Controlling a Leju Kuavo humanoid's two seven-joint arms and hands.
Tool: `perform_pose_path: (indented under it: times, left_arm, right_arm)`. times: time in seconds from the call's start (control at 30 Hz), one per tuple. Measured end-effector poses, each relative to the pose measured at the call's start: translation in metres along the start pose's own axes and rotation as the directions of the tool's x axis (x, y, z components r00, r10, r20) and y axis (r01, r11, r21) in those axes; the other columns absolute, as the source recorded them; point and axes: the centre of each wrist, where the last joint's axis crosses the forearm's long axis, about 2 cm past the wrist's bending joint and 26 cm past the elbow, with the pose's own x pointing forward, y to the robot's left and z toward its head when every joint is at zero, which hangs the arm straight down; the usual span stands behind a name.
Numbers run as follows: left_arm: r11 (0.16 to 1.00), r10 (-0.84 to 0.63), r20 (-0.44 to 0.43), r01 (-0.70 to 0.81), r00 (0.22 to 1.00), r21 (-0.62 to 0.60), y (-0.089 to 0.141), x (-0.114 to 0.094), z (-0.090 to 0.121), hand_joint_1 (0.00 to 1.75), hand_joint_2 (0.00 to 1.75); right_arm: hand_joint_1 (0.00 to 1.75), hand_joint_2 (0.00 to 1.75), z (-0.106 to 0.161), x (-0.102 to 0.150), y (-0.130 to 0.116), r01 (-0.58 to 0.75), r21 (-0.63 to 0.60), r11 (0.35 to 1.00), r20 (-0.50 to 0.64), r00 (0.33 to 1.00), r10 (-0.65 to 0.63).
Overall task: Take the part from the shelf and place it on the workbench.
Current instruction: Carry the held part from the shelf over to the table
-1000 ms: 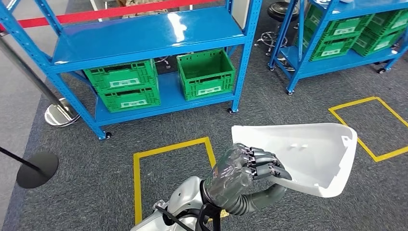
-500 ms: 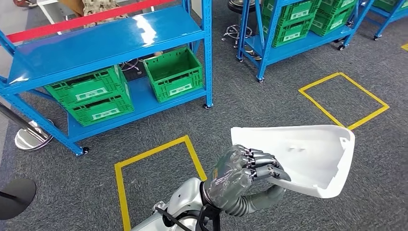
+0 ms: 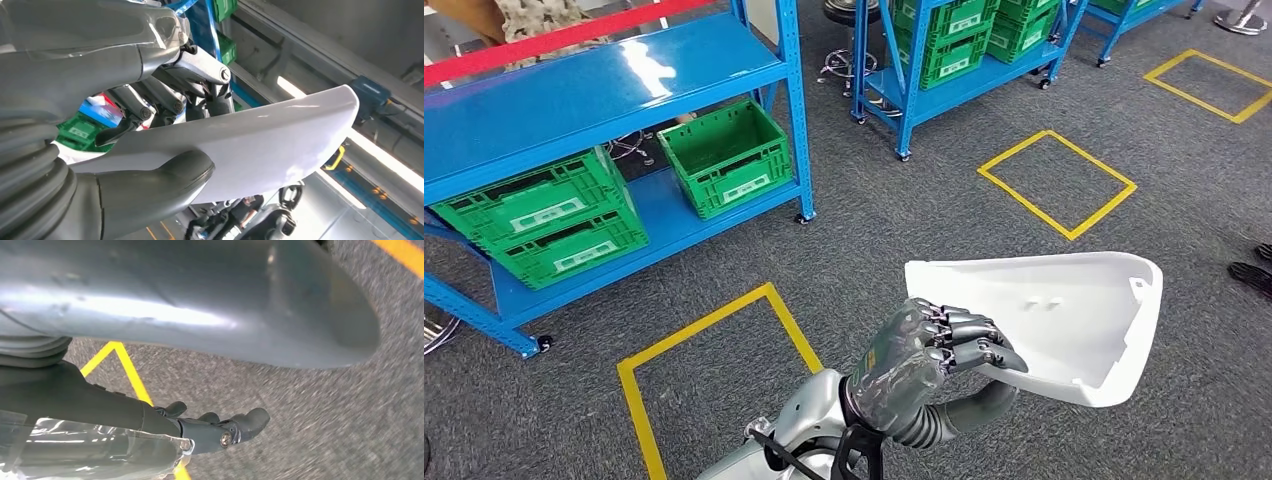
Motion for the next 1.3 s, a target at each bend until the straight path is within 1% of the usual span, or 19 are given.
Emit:
perform_pose_path:
  times: [0.13, 0.37, 0.57, 0.93, 1.13, 1.3]
  left_arm:
    - [1.0, -0.009, -0.015, 0.009, 1.0, -0.005, -0.0005, 0.0009, 0.0045, 1.75, 1.75]
    - [1.0, -0.011, -0.004, 0.011, 1.0, -0.017, 0.0029, 0.0037, 0.0008, 1.75, 1.75]
    - [0.999, -0.011, 0.0, 0.011, 1.0, -0.032, 0.0043, 0.0039, -0.0002, 1.75, 1.75]
    - [0.999, -0.006, 0.002, 0.006, 1.0, -0.031, 0.0046, 0.0044, -0.0035, 1.75, 1.75]
    - [0.997, 0.021, -0.054, -0.024, 0.998, -0.068, -0.0002, 0.0008, 0.0004, 1.75, 1.75]
    - [0.999, 0.025, -0.047, -0.026, 0.999, -0.033, -0.0009, -0.0015, -0.0015, 1.75, 1.75]
  right_arm:
    - [0.0, 0.0, -0.0005, -0.0025, -0.0049, -0.018, -0.005, 1.0, -0.009, 1.0, 0.018]
    - [0.0, 0.0, -0.003, 0.0019, -0.0083, -0.029, -0.011, 1.0, 0.024, 0.999, 0.03]
    - [0.0, 0.0, -0.0045, 0.0067, -0.0077, -0.026, -0.014, 1.0, 0.031, 0.999, 0.026]
    - [0.0, 0.0, -0.0011, 0.0007, -0.0033, -0.015, -0.017, 1.0, 0.007, 1.0, 0.015]
    - [0.0, 0.0, -0.0011, -0.0008, -0.0056, -0.002, -0.038, 0.999, -0.009, 1.0, 0.001]
    - [0.0, 0.0, -0.0022, -0.0006, -0.0088, -0.015, -0.034, 0.999, -0.001, 1.0, 0.015]
